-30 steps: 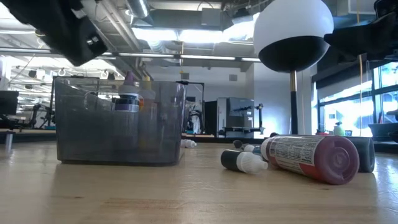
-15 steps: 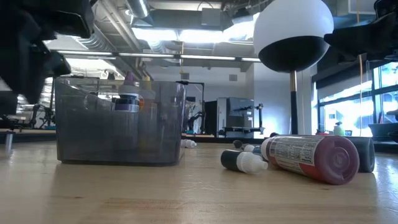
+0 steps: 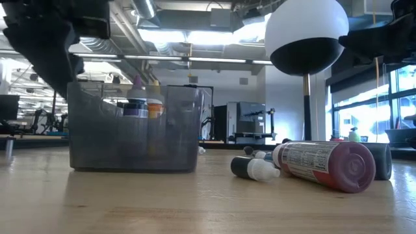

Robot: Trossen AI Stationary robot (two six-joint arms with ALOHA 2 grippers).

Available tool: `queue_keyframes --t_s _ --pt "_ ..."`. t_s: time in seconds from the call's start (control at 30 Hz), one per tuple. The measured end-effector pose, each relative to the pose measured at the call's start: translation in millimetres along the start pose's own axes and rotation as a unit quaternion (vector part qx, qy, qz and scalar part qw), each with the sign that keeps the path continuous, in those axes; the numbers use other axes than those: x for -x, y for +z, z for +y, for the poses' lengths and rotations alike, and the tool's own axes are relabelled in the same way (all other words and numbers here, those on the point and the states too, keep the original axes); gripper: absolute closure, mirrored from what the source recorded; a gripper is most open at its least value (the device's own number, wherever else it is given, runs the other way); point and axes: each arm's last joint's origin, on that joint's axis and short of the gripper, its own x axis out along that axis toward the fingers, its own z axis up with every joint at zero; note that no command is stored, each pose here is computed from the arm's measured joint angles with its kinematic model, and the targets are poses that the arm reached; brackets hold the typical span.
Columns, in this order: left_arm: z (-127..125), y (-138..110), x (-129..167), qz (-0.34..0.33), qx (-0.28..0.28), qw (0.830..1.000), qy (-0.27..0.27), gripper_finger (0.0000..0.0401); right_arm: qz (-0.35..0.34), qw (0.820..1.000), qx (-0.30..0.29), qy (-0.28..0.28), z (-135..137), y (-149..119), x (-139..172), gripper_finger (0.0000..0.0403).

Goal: Pick & Place food coloring
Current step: Put the small brown food coloring bottle into the black bin

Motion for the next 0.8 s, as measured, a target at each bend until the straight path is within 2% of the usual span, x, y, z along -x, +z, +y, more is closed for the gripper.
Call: queue_keyframes --t_s 0.13,0.23,0.33,0.4,0.47,0.53,0.67,0.8 --pt "5.2 -5.8 0.3 0.045 0.038 0.998 0.017 0.0193 0.004 1.0 0.002 0.001 0.2 -0.9 0.0 0.0289" --pt "10.6 -12.4 1.6 0.105 0.034 0.994 0.028 0.017 0.004 1.0 0.002 0.001 0.2 -0.8 0.0 0.0289" --pt "18.8 -23.1 5.5 0.203 0.031 0.978 0.046 0.0157 0.004 1.0 0.002 0.001 0.2 -0.9 0.0 0.0289" --pt "21.4 -29.1 8.5 0.245 0.068 0.965 0.064 0.0153 0.004 1.0 0.003 0.001 0.2 -0.8 0.0 0.0289" --pt "21.7 -33.9 10.8 0.251 0.093 0.96 0.085 0.0153 0.004 1.0 0.003 0.001 0.2 -0.9 0.0 0.0289" --pt "20.0 -38.9 12.8 0.246 0.081 0.961 0.095 0.0154 0.004 1.0 0.003 0.001 0.2 -0.8 0.0 0.0289" --pt "11.1 -47.7 15.3 0.246 0.067 0.964 0.075 0.0156 0.007 1.0 0.004 0.001 0.3 -1.3 0.0 0.0289" --pt "4.3 -51.0 15.9 0.241 0.09 0.965 0.058 0.0153 0.008 1.0 0.004 0.002 0.4 -1.6 0.0 0.0289"
